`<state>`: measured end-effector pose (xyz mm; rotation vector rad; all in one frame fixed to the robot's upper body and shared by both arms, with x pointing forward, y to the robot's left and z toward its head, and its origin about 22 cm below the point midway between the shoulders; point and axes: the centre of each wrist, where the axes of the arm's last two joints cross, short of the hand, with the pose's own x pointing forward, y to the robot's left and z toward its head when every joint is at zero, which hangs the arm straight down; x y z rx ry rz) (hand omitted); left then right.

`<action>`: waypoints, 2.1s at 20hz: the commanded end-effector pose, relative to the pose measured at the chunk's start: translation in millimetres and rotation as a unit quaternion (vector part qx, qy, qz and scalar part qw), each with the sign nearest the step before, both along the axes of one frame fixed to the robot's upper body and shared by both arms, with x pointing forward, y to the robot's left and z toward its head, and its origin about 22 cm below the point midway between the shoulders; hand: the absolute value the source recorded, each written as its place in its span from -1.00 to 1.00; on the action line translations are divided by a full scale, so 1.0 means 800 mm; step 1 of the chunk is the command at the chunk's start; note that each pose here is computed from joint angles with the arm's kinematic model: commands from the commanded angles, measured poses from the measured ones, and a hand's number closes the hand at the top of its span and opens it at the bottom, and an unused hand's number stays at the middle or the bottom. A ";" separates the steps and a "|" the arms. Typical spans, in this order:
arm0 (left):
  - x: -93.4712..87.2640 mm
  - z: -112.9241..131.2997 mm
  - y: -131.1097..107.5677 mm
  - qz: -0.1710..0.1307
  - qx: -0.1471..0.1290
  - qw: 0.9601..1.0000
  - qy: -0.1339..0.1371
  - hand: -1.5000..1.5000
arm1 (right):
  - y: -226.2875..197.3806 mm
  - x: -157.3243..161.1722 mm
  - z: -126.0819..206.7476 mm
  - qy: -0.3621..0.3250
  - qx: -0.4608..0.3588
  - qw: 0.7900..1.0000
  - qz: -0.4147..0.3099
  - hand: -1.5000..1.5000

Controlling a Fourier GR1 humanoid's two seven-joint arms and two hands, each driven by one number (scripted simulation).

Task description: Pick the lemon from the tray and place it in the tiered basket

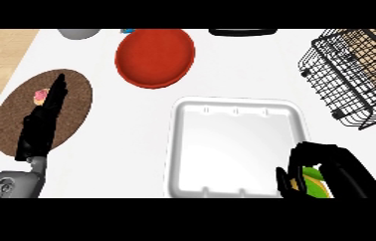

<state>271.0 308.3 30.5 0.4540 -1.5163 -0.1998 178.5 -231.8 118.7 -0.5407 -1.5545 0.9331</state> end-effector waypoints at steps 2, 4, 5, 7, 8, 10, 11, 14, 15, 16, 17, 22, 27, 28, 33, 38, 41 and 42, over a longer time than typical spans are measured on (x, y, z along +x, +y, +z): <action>0.001 0.011 0.006 -0.006 -0.007 1.000 -0.003 0.00 | -0.041 -0.016 0.072 -0.118 0.055 0.991 -0.035 1.00; 0.000 0.006 -0.001 -0.012 0.006 1.000 0.004 0.00 | -0.051 -0.033 0.092 -0.135 0.051 0.989 -0.038 1.00; 0.009 0.018 -0.020 -0.006 0.000 1.000 -0.005 0.00 | -0.070 -0.022 0.102 -0.146 0.052 0.987 -0.052 1.00; -0.004 -0.014 -0.004 -0.009 -0.007 1.000 -0.004 0.00 | -0.085 -0.015 0.134 -0.170 0.030 0.982 -0.076 1.00; -0.007 0.008 -0.011 -0.016 0.008 1.000 -0.004 0.00 | -0.098 -0.013 0.135 -0.180 0.003 0.980 -0.083 1.00; 0.008 0.012 -0.008 -0.013 0.001 1.000 -0.008 0.00 | -0.120 0.015 0.160 -0.195 -0.008 0.975 -0.104 1.00; 0.009 -0.014 -0.019 -0.013 -0.002 1.000 -0.004 0.00 | -0.130 0.012 0.173 -0.192 -0.014 0.976 -0.104 1.00; 0.010 0.000 -0.009 -0.020 0.000 1.000 -0.005 0.00 | -0.151 0.034 0.204 -0.165 -0.017 0.982 -0.087 1.00; 0.017 -0.002 0.005 -0.021 0.001 1.000 0.001 0.00 | -0.148 0.039 0.208 -0.152 0.007 0.985 -0.076 1.00; 0.009 0.009 -0.003 -0.016 0.001 1.000 -0.003 0.00 | -0.174 0.041 0.197 -0.154 0.028 0.985 -0.066 1.00; 0.007 -0.008 -0.027 -0.021 -0.006 1.000 -0.002 0.00 | -0.175 0.052 0.201 -0.146 0.029 0.986 -0.073 1.00; 0.017 0.022 -0.007 -0.020 0.000 1.000 -0.006 0.00 | -0.182 0.097 0.185 -0.154 -0.038 0.985 -0.066 1.00; 0.008 0.003 0.001 -0.020 0.004 1.000 -0.012 0.00 | -0.191 0.121 0.185 -0.205 -0.138 0.961 -0.122 1.00; 0.022 -0.007 -0.018 -0.019 0.000 1.000 -0.006 0.00 | -0.195 0.134 0.196 -0.205 -0.161 0.956 -0.133 1.00; 0.015 0.004 -0.026 -0.035 0.008 0.999 -0.006 0.00 | -0.249 0.162 0.173 -0.209 -0.222 0.936 -0.173 1.00; 0.005 0.002 -0.017 -0.029 0.001 1.000 0.000 0.00 | -0.265 0.199 0.158 -0.203 -0.227 0.940 -0.151 1.00; 0.011 0.010 -0.023 -0.028 0.003 1.000 -0.009 0.00 | -0.285 0.205 0.145 -0.189 -0.222 0.948 -0.125 1.00; 0.012 -0.001 -0.038 -0.033 0.007 0.999 -0.015 0.00 | -0.301 0.202 0.153 -0.181 -0.208 0.954 -0.121 1.00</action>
